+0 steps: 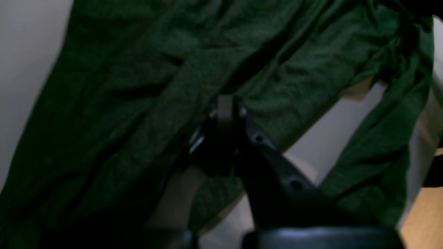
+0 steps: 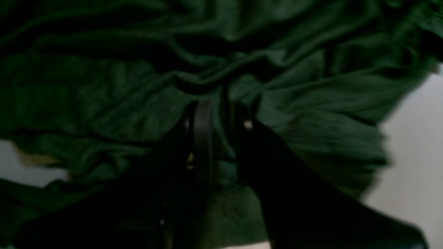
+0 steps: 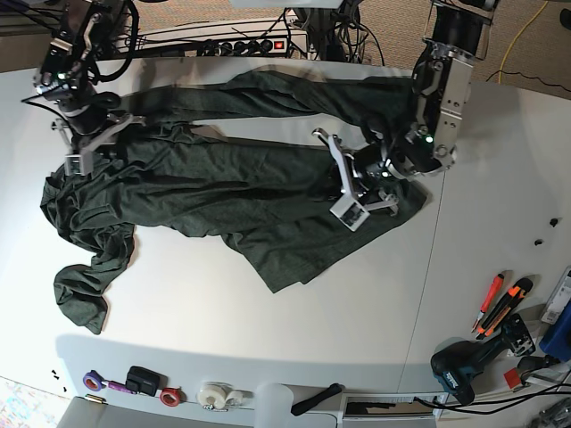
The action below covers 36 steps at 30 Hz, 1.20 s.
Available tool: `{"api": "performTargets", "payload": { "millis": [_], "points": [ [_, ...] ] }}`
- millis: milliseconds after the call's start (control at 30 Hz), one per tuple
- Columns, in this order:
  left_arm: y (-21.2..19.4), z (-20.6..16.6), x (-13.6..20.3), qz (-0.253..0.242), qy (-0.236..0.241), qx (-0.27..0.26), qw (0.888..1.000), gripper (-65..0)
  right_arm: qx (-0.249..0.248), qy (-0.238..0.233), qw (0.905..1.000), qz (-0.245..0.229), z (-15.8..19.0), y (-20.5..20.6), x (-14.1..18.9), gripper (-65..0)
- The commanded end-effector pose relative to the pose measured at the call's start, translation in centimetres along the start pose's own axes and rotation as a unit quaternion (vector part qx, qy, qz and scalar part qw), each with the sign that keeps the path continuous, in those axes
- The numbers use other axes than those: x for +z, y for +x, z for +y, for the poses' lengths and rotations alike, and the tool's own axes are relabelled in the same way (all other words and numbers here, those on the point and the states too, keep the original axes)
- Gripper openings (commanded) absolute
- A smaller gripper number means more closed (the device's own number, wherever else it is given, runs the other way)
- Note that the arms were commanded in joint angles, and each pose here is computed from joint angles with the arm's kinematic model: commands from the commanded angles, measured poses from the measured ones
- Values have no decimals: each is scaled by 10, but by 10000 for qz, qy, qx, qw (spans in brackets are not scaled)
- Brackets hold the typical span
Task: Layout the t-shirt on the table in an organized manner, then fold the t-shirt properly
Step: 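Hold the fabric with the left gripper while the right gripper grasps the collar end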
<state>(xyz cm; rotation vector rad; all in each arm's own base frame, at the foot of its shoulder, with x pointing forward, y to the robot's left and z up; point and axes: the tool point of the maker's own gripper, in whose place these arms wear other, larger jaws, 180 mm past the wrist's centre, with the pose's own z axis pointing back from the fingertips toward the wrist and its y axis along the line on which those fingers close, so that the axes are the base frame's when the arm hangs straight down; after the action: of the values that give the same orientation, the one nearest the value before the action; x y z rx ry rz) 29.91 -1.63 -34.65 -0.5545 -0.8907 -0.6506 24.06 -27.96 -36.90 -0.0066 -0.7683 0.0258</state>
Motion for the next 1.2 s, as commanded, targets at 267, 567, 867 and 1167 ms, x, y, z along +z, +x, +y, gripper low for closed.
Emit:
{"api": "performTargets", "payload": {
  "millis": [267, 567, 867, 1167],
  "points": [
    [-26, 21, -16, 385, 625, 1, 9973, -650, -65, 13, 9999, 83, -6, -11, -18, -542],
    [-74, 50, -16, 1079, 1239, 124, 9863, -650, 198, -335, 9988, 293, -21, -17, -16, -542],
    [-69, 55, -16, 1059, 1318, 29, 9856, -650, -198, -1202, 9922, 254, -74, -19, 5, -542],
    [-66, 57, -16, 1035, 1327, 14, 9857, -650, -110, -1934, 9810, 135, -130, -1, 33, -542]
  ]
}}
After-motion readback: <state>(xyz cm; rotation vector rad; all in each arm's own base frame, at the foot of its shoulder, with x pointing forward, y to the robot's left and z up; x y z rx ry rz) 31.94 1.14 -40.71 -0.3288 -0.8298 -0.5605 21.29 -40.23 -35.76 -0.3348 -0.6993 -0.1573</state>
